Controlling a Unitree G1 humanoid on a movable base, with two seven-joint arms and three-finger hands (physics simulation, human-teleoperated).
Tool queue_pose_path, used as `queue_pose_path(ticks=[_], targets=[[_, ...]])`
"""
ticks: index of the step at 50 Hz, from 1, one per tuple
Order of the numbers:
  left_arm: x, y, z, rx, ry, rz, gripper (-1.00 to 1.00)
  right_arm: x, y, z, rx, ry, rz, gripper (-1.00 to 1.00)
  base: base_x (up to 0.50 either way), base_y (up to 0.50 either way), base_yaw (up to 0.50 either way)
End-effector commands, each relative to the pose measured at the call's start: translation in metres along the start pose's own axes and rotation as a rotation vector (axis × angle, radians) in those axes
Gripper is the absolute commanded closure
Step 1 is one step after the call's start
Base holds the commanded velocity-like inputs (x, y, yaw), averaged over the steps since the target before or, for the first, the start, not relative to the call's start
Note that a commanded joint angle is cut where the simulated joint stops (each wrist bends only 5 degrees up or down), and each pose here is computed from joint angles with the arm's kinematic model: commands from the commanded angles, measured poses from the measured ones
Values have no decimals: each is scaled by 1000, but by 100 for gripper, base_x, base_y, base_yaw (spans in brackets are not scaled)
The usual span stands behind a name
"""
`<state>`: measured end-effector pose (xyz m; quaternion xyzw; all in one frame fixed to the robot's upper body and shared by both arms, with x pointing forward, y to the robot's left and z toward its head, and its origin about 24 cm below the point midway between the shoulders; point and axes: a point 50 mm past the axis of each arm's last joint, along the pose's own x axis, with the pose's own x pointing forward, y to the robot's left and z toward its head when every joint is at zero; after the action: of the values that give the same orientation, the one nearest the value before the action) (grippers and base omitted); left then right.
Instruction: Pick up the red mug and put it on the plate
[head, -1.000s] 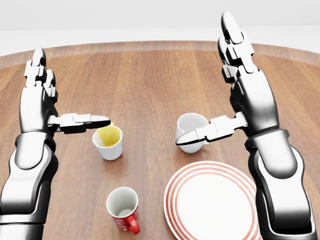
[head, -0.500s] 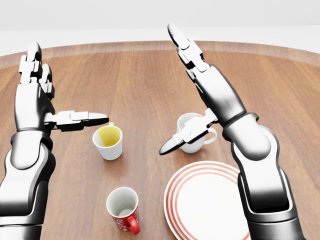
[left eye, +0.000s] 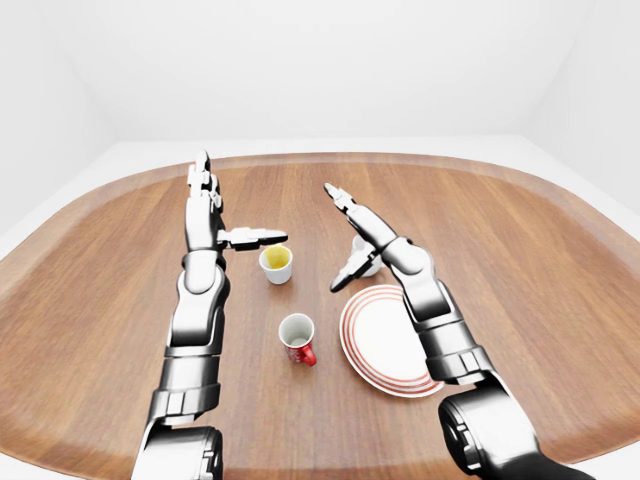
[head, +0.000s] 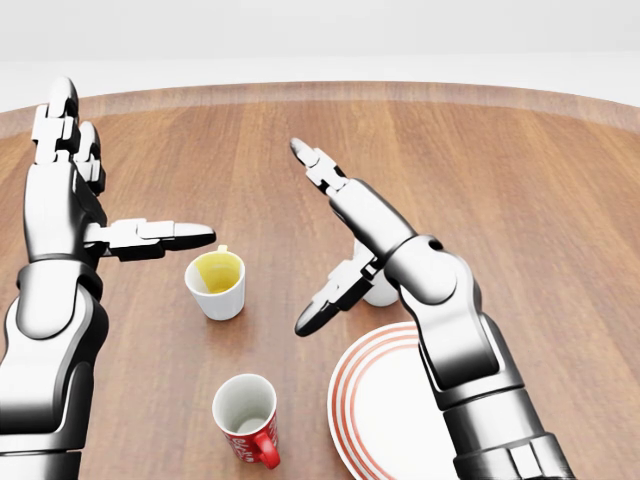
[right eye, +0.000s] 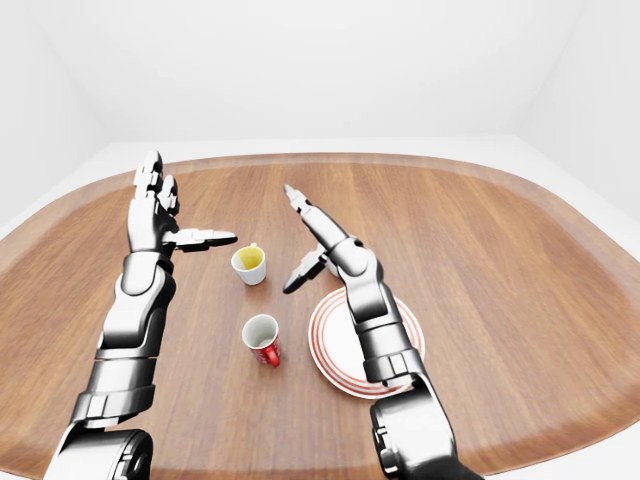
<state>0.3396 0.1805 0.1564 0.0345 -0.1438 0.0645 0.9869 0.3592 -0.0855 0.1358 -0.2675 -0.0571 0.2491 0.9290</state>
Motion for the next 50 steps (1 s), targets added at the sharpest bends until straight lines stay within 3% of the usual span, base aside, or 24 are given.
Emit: queue_pose_path(ticks=[1,24,50], targets=[[0,1,1,-1,-5,1,-100,15,19,-23,18,138,70,-100,0,0,0],[-1,0,6,-1,-27,-2,-100,22,51,-37,20,228,143,-100,0,0,0],[0,-3,-8,4,32,-8,-100,22,92,-52,20,319,247,-100,0,0,0]])
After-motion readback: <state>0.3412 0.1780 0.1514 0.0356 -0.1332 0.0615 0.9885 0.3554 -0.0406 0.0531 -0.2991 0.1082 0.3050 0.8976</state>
